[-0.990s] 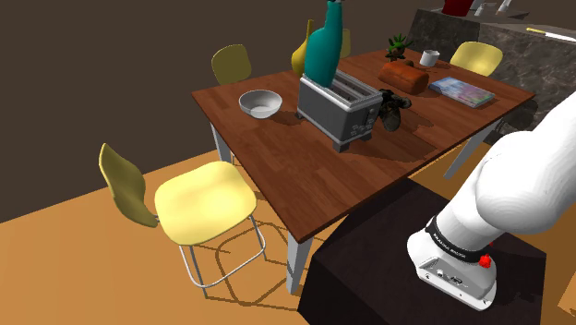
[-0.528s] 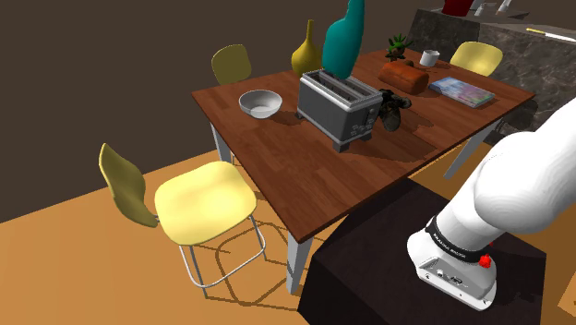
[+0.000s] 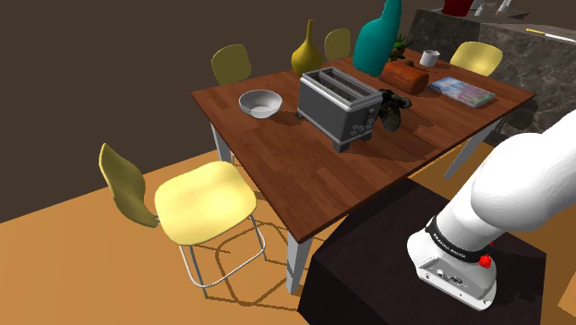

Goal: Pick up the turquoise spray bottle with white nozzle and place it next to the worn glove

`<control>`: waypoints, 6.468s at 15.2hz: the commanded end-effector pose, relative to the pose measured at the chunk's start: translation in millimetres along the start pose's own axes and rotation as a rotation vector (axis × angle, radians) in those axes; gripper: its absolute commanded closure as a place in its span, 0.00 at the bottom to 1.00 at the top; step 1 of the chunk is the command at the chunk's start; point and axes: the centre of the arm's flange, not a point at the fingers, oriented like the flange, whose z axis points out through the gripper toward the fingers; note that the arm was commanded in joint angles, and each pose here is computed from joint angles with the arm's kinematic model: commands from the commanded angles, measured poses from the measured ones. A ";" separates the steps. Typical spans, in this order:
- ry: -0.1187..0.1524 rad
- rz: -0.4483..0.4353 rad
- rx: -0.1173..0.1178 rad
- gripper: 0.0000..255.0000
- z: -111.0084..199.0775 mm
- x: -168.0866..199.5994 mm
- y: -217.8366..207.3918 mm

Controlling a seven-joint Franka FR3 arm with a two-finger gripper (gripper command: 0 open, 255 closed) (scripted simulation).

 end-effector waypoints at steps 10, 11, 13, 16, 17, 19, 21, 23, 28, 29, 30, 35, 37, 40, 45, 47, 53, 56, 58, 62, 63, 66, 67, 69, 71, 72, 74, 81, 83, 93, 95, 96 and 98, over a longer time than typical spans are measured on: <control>0.000 -0.002 0.000 1.00 2.2 -56.4 140.1; 0.000 -0.002 0.000 1.00 2.2 -61.4 152.3; 0.000 -0.002 0.000 1.00 2.1 -71.6 176.7; 0.000 -0.002 0.000 1.00 2.0 -86.8 213.3; 0.000 -0.002 0.000 1.00 2.0 -91.8 225.5; 0.000 -0.002 0.000 1.00 1.9 -102.0 249.8; 0.000 -0.002 0.000 1.00 1.9 -112.1 274.2; 0.000 -0.002 0.000 1.00 1.8 -122.2 298.6; 0.000 -0.002 0.000 1.00 1.7 -147.5 359.6; 0.000 -0.002 0.000 1.00 1.7 -152.6 371.8; 0.000 -0.002 0.000 1.00 1.6 -157.7 383.9; 0.000 -0.002 0.000 1.00 17.4 -166.8 406.1; 0.000 -0.002 0.000 1.00 28.0 -166.8 406.0; 0.000 -0.002 0.000 1.00 43.8 -166.8 406.0; 0.000 -0.002 0.000 1.00 70.2 -166.8 406.0; 0.000 -0.002 0.000 1.00 80.8 -166.7 406.0; 0.000 -0.002 0.000 1.00 112.4 -166.7 406.0; 0.000 -0.002 0.000 1.00 128.3 -166.7 406.0; 0.000 -0.002 0.000 1.00 138.8 -166.7 406.0; 0.000 -0.002 0.000 1.00 160.0 -166.6 406.0; 0.000 -0.002 0.000 1.00 165.2 -166.6 406.0; 0.000 -0.002 0.000 1.00 181.1 -166.6 405.9; 0.000 -0.002 0.000 1.00 186.4 -166.6 405.9; 0.000 -0.002 0.000 1.00 196.9 -166.6 405.9; 0.000 -0.002 0.000 1.00 207.5 -166.5 405.9; 0.000 -0.002 0.000 1.00 212.8 -166.5 405.9; 0.000 -0.002 0.000 1.00 223.3 -166.5 405.9; 0.000 -0.002 0.000 1.00 260.3 -166.5 405.9; 0.000 -0.002 0.000 1.00 270.8 -166.4 405.9; 0.000 -0.002 0.000 1.00 306.7 -166.4 405.9; 0.000 -0.002 0.000 1.00 306.7 -166.4 405.9; 0.000 -0.002 0.000 1.00 306.7 -166.4 405.9; 0.000 -0.002 0.000 0.00 306.7 -166.4 405.9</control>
